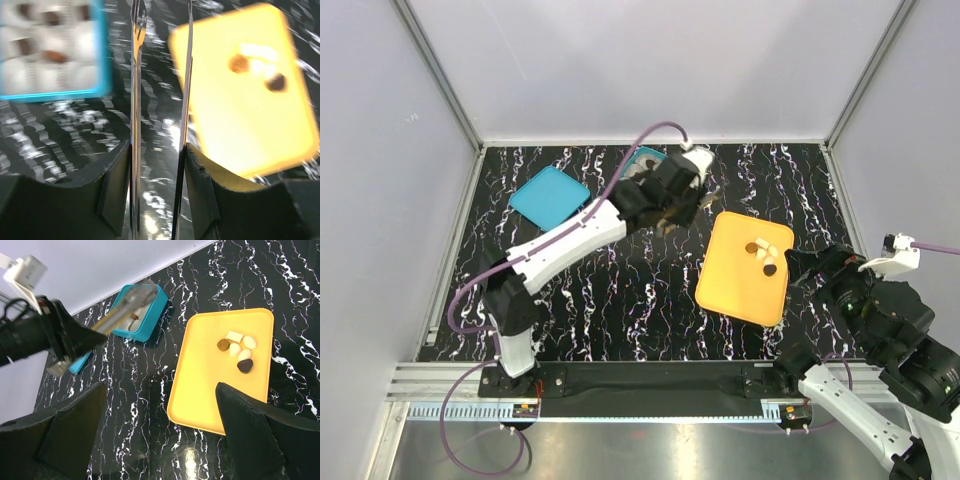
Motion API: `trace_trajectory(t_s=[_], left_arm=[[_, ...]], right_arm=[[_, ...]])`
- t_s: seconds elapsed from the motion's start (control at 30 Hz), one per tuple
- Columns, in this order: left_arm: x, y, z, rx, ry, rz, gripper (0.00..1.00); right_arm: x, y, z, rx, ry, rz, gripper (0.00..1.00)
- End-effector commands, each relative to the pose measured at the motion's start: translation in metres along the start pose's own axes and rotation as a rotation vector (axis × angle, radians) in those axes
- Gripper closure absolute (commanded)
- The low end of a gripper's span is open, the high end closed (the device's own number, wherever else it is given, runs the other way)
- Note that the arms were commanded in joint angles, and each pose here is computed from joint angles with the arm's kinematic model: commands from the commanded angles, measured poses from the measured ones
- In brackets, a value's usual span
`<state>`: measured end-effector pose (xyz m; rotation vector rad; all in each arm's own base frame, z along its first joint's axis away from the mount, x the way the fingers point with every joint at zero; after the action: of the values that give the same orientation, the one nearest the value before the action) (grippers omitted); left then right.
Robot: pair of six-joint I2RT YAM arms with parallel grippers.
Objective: Pack the chocolate
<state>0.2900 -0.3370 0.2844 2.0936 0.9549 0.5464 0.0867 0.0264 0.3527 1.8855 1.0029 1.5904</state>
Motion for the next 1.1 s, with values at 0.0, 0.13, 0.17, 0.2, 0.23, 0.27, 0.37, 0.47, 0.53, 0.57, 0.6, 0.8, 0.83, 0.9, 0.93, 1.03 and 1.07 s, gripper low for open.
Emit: trace_trajectory(t_s=[0.0, 0.13, 0.17, 0.2, 0.23, 0.27, 0.37, 0.47, 0.53, 0.57, 0.6, 0.8, 0.83, 0.9, 0.93, 1.03, 1.07], left_arm=[[-0.024, 0.003, 0.006, -0.048, -0.070, 0.024, 0.52], [-0.057, -0.010, 0.022, -0.035, -0.132, 0.083, 0.51], [-0.068, -0.016, 0.028, -0.021, -0.149, 0.112, 0.51], [-0.073, -0.018, 0.032, -0.018, -0.157, 0.123, 0.51], [-0.078, -0.021, 0.035, -0.012, -0.164, 0.132, 0.51], [-0.086, -0.027, 0.042, 0.004, -0.178, 0.152, 0.51], [-0.099, -0.036, 0.053, 0.015, -0.198, 0.182, 0.49], [-0.108, -0.043, 0.060, 0.025, -0.219, 0.212, 0.47], [-0.112, -0.046, 0.064, 0.029, -0.224, 0.222, 0.47], [-0.113, -0.049, 0.067, 0.037, -0.225, 0.226, 0.47], [-0.113, -0.049, 0.068, 0.039, -0.228, 0.230, 0.47], [-0.116, -0.062, 0.081, 0.077, -0.218, 0.240, 0.47], [-0.116, -0.064, 0.084, 0.085, -0.211, 0.241, 0.47], [-0.116, -0.067, 0.087, 0.093, -0.204, 0.245, 0.47], [-0.116, -0.068, 0.089, 0.097, -0.202, 0.248, 0.47], [-0.116, -0.071, 0.094, 0.110, -0.190, 0.250, 0.48], [-0.115, -0.072, 0.096, 0.115, -0.183, 0.252, 0.48]], right_arm=[[0.003, 0.011, -0.008, -0.038, 0.020, 0.034, 0.00], [0.001, 0.011, -0.011, -0.040, 0.022, 0.037, 0.00], [0.001, 0.012, -0.011, -0.041, 0.021, 0.038, 0.00], [0.001, 0.011, -0.011, -0.041, 0.020, 0.037, 0.00], [0.001, 0.011, -0.011, -0.040, 0.019, 0.035, 0.00], [0.000, 0.011, -0.011, -0.041, 0.018, 0.034, 0.00], [0.000, 0.012, -0.011, -0.043, 0.016, 0.032, 0.00], [0.001, 0.012, -0.010, -0.044, 0.015, 0.028, 0.00], [0.001, 0.012, -0.010, -0.046, 0.013, 0.026, 0.00], [0.001, 0.013, -0.010, -0.046, 0.012, 0.025, 0.00], [0.001, 0.012, -0.009, -0.045, 0.011, 0.023, 0.00], [0.001, 0.013, -0.010, -0.047, 0.015, 0.023, 0.00], [0.001, 0.013, -0.010, -0.046, 0.015, 0.024, 0.00], [0.001, 0.014, -0.011, -0.049, 0.015, 0.025, 0.00], [0.001, 0.013, -0.010, -0.048, 0.014, 0.020, 0.00], [0.001, 0.014, -0.010, -0.050, 0.012, 0.022, 0.00], [0.001, 0.014, -0.010, -0.049, 0.013, 0.020, 0.00]])
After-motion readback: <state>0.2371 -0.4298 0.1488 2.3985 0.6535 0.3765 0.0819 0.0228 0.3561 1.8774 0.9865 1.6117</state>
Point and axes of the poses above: each gripper's point midway between its finger pads, its own z axis out along the fingers, its own x axis along the line the jaws close on, y = z × x, the point moved 7 cm from there along -z, back along the fingers, and after that the axes turned 9 degrees about z, right-handed, at the moved point
